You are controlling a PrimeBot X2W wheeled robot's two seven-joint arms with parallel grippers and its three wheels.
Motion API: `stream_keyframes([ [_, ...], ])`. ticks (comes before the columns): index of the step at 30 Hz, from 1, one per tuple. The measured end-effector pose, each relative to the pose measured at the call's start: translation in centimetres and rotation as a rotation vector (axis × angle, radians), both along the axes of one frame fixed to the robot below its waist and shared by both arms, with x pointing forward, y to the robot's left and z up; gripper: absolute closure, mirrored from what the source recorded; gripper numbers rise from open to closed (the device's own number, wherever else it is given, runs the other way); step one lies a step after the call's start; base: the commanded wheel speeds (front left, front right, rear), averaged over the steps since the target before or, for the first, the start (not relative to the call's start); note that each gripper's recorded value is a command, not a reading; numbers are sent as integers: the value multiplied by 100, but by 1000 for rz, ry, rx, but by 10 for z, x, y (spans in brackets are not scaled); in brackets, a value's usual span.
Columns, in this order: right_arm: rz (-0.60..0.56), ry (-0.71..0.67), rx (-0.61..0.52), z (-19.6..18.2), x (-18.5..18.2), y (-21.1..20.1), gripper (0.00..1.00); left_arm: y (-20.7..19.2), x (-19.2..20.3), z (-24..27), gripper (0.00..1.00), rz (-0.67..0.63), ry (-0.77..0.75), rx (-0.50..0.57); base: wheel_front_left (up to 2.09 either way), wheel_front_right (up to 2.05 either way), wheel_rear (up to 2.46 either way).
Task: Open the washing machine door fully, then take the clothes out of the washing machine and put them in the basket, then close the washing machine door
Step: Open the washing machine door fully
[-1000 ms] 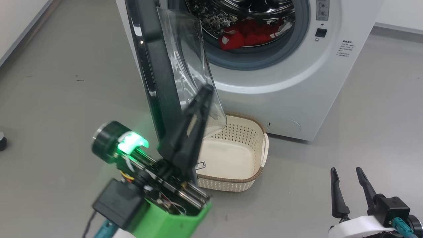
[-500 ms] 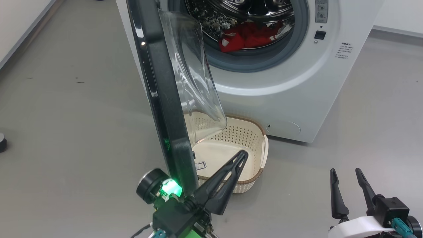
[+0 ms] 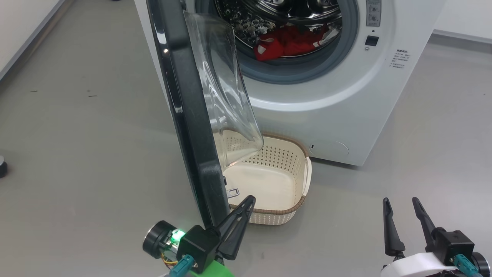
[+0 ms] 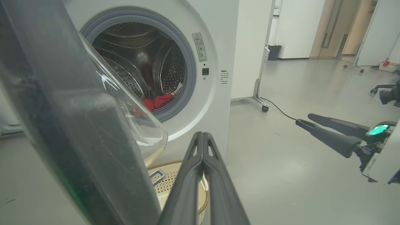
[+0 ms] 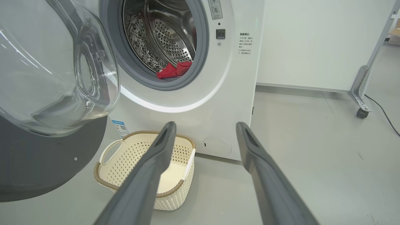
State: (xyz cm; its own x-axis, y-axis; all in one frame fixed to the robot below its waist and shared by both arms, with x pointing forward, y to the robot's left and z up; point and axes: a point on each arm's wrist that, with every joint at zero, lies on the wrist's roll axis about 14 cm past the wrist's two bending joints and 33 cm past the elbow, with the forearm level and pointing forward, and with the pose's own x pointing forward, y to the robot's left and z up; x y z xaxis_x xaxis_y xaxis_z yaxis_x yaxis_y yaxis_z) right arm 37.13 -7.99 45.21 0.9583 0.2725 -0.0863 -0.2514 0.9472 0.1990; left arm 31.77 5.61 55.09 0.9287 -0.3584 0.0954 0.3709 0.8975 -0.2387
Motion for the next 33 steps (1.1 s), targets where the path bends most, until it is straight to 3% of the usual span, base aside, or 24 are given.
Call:
stream_keyframes([
  [12, -14, 4, 1, -1, -1, -5, 0, 23, 12, -21, 100, 93, 66, 38, 0, 0, 0],
  [33, -25, -8, -5, 1, 7, -8, 0, 34, 20, -28, 100, 146, 87, 44, 0, 0, 0],
])
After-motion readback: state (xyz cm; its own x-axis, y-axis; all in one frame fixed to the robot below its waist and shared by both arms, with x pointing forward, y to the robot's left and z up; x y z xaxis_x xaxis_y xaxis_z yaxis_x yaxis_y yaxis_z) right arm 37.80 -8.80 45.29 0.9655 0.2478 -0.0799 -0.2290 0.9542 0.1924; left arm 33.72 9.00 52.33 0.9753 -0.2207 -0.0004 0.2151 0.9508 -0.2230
